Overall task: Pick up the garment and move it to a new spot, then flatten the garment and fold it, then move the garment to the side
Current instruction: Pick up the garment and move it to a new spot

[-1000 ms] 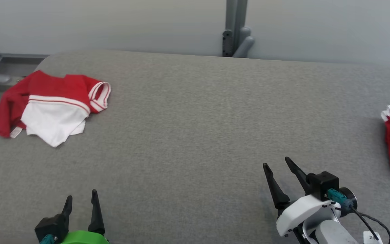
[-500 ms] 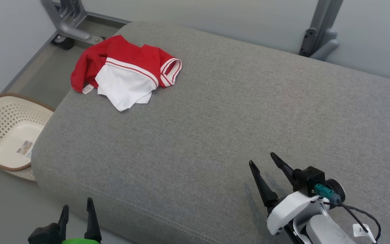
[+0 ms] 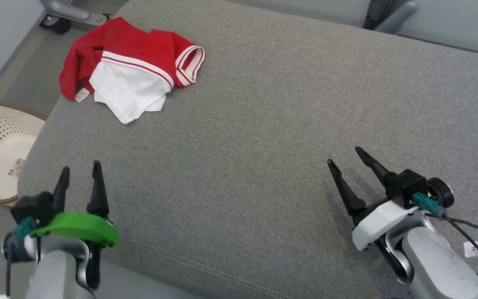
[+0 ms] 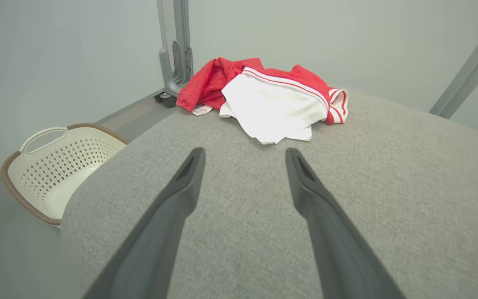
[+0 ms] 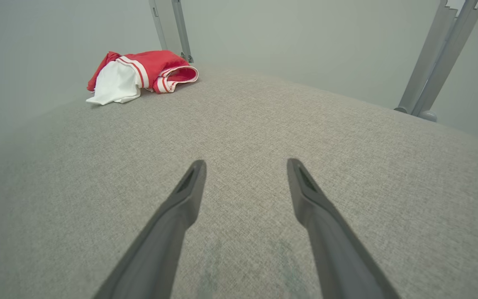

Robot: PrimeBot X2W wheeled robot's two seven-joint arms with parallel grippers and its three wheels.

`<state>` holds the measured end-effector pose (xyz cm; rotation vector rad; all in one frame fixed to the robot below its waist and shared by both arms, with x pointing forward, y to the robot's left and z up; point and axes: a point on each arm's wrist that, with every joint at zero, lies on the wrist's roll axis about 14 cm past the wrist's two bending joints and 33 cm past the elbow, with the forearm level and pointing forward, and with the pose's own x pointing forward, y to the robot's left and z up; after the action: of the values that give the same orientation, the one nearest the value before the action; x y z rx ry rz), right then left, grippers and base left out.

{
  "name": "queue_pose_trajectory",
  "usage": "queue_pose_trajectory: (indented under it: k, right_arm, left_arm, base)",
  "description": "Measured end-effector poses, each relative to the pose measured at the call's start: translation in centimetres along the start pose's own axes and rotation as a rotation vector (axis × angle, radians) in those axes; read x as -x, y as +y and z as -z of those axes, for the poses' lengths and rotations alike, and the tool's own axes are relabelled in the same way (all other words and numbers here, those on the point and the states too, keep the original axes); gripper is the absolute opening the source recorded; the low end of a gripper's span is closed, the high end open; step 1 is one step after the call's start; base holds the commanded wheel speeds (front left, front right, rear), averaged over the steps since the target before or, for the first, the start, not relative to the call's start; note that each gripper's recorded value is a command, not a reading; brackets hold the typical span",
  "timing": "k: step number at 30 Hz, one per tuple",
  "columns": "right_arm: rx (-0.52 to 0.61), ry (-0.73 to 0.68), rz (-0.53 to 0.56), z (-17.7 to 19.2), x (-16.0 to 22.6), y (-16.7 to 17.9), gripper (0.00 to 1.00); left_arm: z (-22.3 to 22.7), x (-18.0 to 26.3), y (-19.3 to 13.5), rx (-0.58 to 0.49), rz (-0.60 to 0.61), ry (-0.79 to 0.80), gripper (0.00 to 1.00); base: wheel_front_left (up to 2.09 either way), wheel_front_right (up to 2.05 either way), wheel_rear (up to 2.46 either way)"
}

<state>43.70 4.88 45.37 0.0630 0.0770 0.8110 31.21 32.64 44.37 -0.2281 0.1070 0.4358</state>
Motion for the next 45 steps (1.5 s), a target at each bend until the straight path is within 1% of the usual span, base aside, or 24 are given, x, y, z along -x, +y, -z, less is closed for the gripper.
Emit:
queue_pose_trajectory:
  k: [3,5,6,9,12,17,19,20,21,23,25,26,27,28,30,31,32,33,37,40,42,45]
  right_arm:
    - [0.017,-0.007,0.021,0.2,-0.1,-2.0,1.0]
    - [0.031,-0.007,0.029,0.5,-0.1,-3.2,1.0]
    - [0.035,-0.009,0.033,0.6,-0.1,-3.7,1.0]
    - [0.06,-0.003,0.046,1.1,0.3,-5.4,1.0]
    - [0.073,-0.001,0.081,1.4,1.0,-7.4,1.0]
    - [0.088,0.012,0.151,1.9,2.9,-10.3,1.0]
    - [0.09,0.018,0.179,2.2,3.6,-11.2,1.0]
    - [0.089,0.023,0.192,2.4,3.9,-11.7,1.0]
    - [0.088,0.029,0.205,2.6,4.3,-12.1,1.0]
    - [0.085,0.041,0.227,3.1,4.9,-12.8,1.0]
    - [0.079,0.055,0.243,3.6,5.4,-13.2,1.0]
    - [0.077,0.062,0.25,3.9,5.7,-13.4,1.0]
    - [0.075,0.067,0.257,4.1,5.9,-13.6,1.0]
    - [0.071,0.069,0.264,4.2,6.0,-13.7,1.0]
    - [0.067,0.073,0.271,4.3,6.2,-13.8,1.0]
    - [0.065,0.075,0.272,4.4,6.3,-13.8,1.0]
    - [0.064,0.075,0.272,4.4,6.3,-13.7,1.0]
    - [0.062,0.074,0.271,4.3,6.2,-13.6,1.0]
    - [0.052,0.07,0.275,4.2,6.2,-13.5,1.0]
    - [0.044,0.05,0.286,3.3,6.3,-13.2,1.0]
    - [0.036,0.035,0.298,2.7,6.4,-13.1,1.0]
    - [0.025,0.007,0.312,1.6,6.4,-12.8,1.0]
  left_arm:
    - [-1.3,-3.5,-0.4,-0.057,0.028,-0.007,1.0]
    - [-1.6,-5.7,-1.4,-0.089,0.065,0.005,1.0]
    - [-1.7,-6.7,-1.9,-0.082,0.076,0.008,1.0]
    - [-1.3,-9.4,-2.6,-0.104,0.102,0.045,1.0]
    - [0.3,-11.1,-2.6,-0.134,0.11,0.108,1.0]
    - [3.1,-13.1,-2.8,-0.091,0.084,0.187,1.0]
    - [4.2,-13.7,-2.9,-0.101,0.08,0.219,1.0]
    - [4.8,-14.0,-2.9,-0.095,0.073,0.233,0.71]
    - [5.3,-14.2,-3.1,-0.091,0.071,0.243,0.58]
    - [6.3,-14.6,-3.3,-0.088,0.054,0.263,0.58]
    - [7.5,-14.7,-3.1,-0.084,0.027,0.292,0.43]
    - [8.2,-14.6,-2.9,-0.088,0.016,0.31,0.39]
    - [8.5,-14.6,-3.0,-0.089,0.012,0.318,0.38]
    - [8.6,-14.8,-3.0,-0.097,0.008,0.319,0.4]
    - [8.9,-14.9,-3.1,-0.104,0.006,0.328,0.34]
    - [9.0,-14.9,-3.0,-0.106,-0.001,0.331,0.33]
    - [9.1,-14.8,-2.8,-0.113,-0.008,0.337,0.11]
    - [9.1,-14.8,-2.6,-0.122,-0.009,0.342,0.0]
    - [9.0,-14.6,-2.4,-0.125,-0.02,0.35,0.0]
    - [8.2,-14.6,-2.4,-0.135,-0.014,0.334,0.0]
    - [6.5,-15.1,-2.8,-0.153,0.016,0.284,0.0]
    - [1.7,-16.7,-5.3,-0.169,0.104,0.132,0.0]
  base:
    - [0.0,0.0,0.0]
    - [0.0,0.0,0.0]
    - [0.0,0.0,0.0]
    - [0.0,0.0,0.0]
    - [0.0,0.0,0.0]
    - [0.0,0.0,0.0]
    - [0.0,0.0,0.0]
    - [0.0,0.0,0.0]
    - [0.0,0.0,0.0]
    - [0.0,0.0,0.0]
    - [0.0,0.0,0.0]
    - [0.0,0.0,0.0]
    - [0.0,0.0,0.0]
    - [0.0,0.0,0.0]
    - [0.0,0.0,0.0]
    - [0.0,0.0,0.0]
    - [0.0,0.0,0.0]
    - [0.0,0.0,0.0]
    - [0.0,0.0,0.0]
    - [0.0,0.0,0.0]
    - [0.0,0.0,0.0]
    - [0.0,0.0,0.0]
